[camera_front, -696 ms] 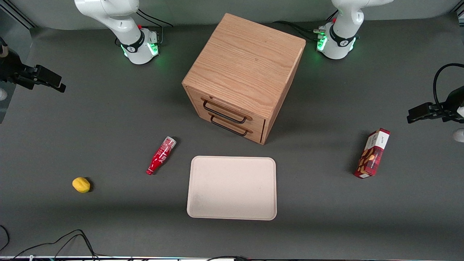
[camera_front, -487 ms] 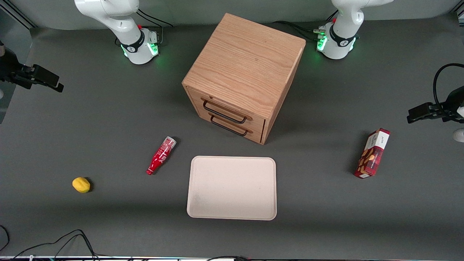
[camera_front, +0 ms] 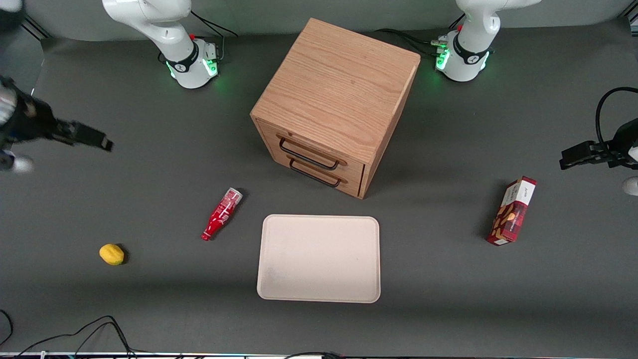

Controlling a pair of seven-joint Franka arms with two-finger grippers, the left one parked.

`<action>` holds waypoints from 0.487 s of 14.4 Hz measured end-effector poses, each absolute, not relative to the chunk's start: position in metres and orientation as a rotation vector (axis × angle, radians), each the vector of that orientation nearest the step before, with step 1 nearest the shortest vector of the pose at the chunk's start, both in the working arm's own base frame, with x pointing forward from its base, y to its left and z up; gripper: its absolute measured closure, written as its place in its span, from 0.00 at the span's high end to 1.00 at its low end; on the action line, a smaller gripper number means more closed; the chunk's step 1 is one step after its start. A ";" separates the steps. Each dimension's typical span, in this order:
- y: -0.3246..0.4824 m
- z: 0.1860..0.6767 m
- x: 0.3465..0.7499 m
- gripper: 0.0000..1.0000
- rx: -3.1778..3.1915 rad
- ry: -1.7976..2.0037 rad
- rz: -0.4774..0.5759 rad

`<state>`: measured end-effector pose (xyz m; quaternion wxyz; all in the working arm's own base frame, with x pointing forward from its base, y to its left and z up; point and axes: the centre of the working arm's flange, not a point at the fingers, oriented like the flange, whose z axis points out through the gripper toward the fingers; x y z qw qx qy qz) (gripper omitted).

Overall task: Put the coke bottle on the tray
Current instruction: 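Move the right gripper down toward the red Coca-Cola bottle, then close the right gripper around the red bottle's body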

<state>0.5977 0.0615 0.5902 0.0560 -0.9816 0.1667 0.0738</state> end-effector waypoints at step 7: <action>0.136 0.332 0.665 1.00 -2.882 0.898 0.304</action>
